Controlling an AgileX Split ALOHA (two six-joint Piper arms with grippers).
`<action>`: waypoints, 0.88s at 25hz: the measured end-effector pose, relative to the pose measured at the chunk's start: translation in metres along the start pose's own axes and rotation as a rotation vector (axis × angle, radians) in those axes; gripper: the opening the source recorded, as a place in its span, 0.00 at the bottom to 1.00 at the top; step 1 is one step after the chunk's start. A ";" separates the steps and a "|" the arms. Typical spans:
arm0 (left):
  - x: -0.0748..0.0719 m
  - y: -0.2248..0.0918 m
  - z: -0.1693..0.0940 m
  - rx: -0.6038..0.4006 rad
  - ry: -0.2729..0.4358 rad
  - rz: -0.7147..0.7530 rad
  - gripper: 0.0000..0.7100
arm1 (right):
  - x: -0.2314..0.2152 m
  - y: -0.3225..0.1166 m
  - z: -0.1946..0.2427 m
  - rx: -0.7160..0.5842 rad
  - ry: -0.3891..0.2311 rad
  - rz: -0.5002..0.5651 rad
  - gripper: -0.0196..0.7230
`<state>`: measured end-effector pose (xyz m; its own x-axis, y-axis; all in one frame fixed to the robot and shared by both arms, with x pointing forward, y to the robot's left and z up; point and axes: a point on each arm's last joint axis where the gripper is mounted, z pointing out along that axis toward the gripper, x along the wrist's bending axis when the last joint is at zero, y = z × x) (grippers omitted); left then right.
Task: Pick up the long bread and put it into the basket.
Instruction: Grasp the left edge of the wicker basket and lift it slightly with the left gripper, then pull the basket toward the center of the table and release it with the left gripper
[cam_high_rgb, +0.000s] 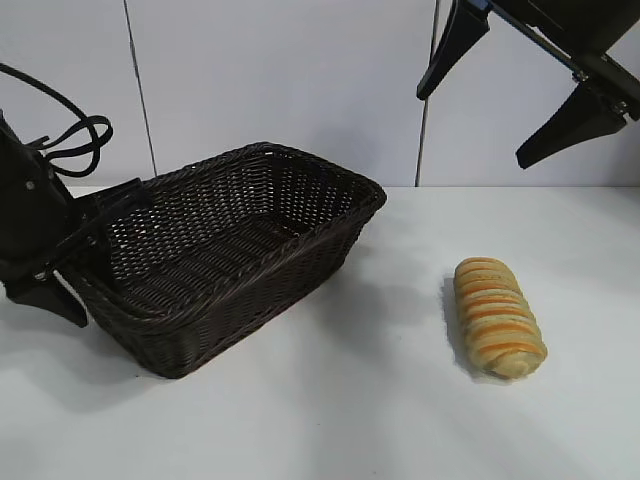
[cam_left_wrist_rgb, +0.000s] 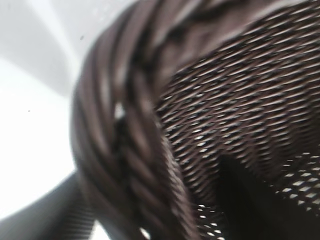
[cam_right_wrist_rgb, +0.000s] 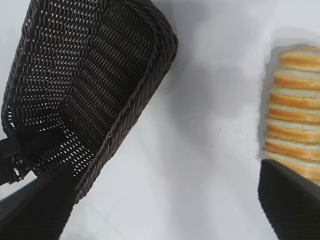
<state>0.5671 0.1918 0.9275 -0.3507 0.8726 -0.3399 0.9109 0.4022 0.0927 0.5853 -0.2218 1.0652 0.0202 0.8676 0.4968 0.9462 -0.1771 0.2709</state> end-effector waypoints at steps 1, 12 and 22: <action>-0.003 0.002 -0.003 0.003 -0.002 0.014 0.14 | 0.000 0.000 0.000 0.002 0.000 0.000 0.96; -0.036 0.044 -0.064 0.020 -0.052 0.340 0.14 | 0.000 -0.001 0.000 0.006 0.000 0.000 0.96; -0.044 0.050 -0.047 0.093 -0.046 0.490 0.14 | 0.000 -0.001 0.000 0.006 0.000 0.000 0.96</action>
<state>0.6173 0.1867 0.9909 0.1317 0.9390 -0.3178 0.9823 -0.0806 0.1690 0.5848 -0.2217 1.0650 0.0202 0.8676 0.4968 0.9480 -0.1744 0.2661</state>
